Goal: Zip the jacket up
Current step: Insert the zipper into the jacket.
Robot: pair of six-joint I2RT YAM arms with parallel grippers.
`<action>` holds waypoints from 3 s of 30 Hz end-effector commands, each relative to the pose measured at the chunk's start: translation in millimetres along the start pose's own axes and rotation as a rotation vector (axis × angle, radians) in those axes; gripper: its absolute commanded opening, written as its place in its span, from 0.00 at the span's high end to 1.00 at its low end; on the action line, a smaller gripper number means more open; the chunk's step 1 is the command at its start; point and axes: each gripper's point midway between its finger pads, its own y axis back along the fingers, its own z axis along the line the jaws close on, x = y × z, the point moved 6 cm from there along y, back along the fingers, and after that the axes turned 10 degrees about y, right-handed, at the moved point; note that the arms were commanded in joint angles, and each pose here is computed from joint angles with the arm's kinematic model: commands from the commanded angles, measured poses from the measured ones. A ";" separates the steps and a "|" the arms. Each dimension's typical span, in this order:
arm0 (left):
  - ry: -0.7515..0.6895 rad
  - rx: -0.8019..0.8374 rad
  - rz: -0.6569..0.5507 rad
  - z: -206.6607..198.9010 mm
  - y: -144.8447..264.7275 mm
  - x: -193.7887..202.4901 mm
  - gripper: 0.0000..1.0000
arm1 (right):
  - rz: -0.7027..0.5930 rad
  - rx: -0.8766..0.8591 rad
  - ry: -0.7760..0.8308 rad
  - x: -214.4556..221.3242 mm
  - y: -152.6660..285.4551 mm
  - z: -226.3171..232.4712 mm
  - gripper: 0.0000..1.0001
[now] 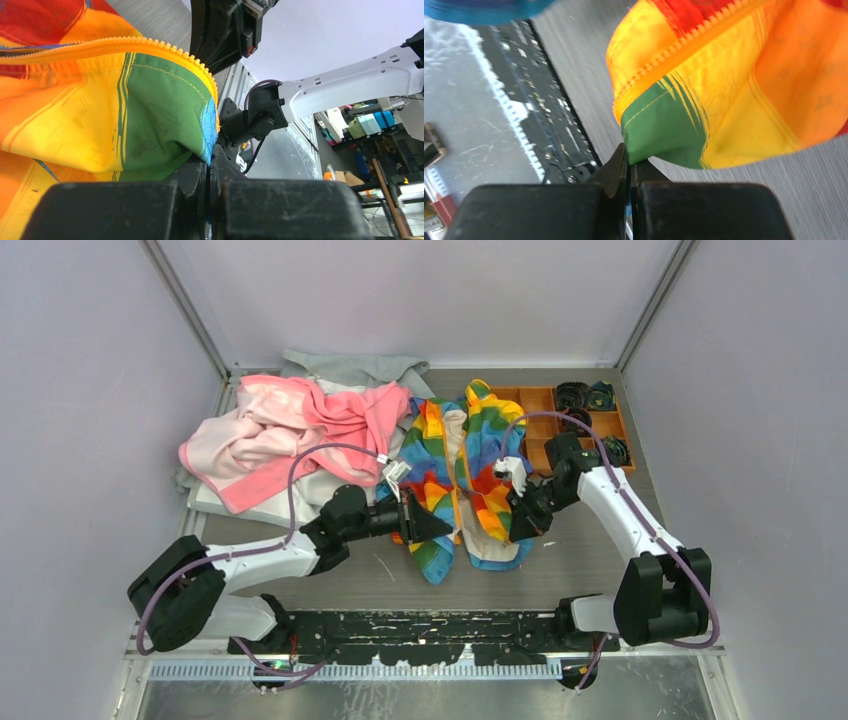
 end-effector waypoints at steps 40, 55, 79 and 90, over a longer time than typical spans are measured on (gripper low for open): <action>-0.340 0.180 -0.210 -36.3 -25.2 -5.6 1.00 | -0.542 -0.344 0.069 -79.2 32.5 50.7 0.99; -0.386 0.213 -0.251 -29.4 -27.1 -2.9 1.00 | -0.557 -0.354 0.066 -79.3 32.9 52.9 0.99; -0.407 0.222 -0.285 -26.2 -27.3 -3.3 1.00 | -0.568 -0.364 0.057 -80.6 32.8 53.5 0.99; -0.406 0.218 -0.283 -24.5 -26.6 -2.1 1.00 | -0.575 -0.364 0.054 -81.6 33.8 53.1 0.99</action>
